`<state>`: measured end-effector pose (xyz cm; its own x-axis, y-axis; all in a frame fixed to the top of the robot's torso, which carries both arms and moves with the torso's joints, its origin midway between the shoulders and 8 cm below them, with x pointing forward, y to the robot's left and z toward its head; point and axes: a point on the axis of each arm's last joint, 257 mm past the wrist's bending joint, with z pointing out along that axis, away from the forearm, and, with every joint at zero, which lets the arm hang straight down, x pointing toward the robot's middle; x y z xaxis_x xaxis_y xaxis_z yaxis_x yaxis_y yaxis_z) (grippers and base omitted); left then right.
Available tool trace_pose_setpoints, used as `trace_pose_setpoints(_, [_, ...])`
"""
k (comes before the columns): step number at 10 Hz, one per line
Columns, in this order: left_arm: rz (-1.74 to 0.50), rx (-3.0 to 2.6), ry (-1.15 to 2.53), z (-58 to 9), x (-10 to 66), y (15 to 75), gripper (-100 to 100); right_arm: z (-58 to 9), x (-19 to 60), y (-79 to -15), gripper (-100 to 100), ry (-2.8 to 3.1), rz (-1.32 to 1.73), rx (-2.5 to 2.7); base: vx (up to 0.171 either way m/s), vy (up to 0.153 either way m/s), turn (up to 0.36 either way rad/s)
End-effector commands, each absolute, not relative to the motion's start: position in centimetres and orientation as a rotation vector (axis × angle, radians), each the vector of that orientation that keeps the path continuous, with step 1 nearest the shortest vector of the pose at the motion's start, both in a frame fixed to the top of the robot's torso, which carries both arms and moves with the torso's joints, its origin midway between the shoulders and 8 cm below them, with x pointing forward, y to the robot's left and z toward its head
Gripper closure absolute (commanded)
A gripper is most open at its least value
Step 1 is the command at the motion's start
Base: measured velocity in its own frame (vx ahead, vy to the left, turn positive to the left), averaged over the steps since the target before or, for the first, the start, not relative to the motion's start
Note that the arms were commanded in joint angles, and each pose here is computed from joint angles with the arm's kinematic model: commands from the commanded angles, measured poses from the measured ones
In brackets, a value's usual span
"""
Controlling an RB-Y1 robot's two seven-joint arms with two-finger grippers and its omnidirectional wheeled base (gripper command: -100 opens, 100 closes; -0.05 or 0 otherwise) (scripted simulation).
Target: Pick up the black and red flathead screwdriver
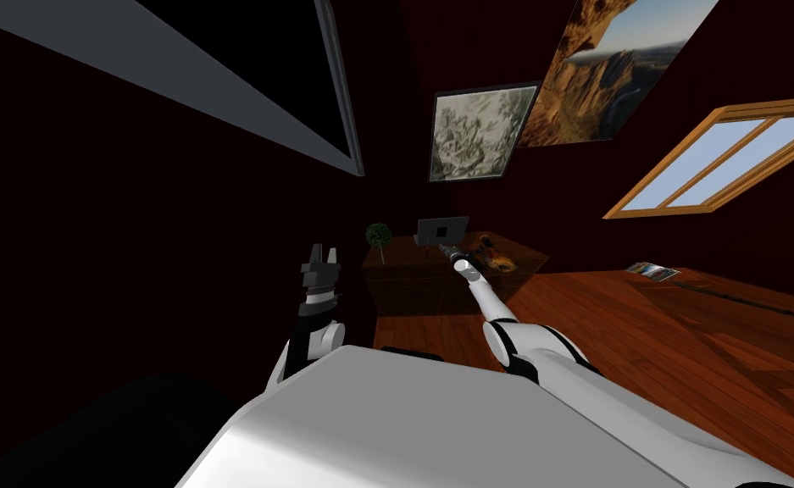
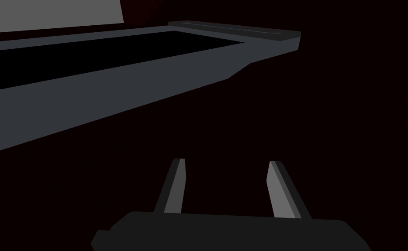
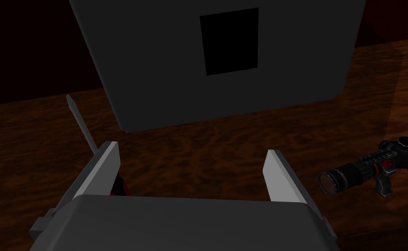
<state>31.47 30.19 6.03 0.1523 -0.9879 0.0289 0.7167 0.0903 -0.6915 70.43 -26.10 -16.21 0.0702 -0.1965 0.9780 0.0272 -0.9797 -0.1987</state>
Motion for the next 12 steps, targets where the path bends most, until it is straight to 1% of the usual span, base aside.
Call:
trace_pose_setpoints(1, [-1.354,-0.650,0.518,6.0,31.5,30.2,0,-17.1,70.9,-25.2,-100,0.207,-1.961,-2.180,0.022,0.041,0.009])
trace_pose_setpoints(12, [-1.354,-0.650,0.518,6.0,31.5,30.2,0,-20.5,72.3,-22.1,-100,0.304,-1.730,-2.236,0.016,0.027,0.010])
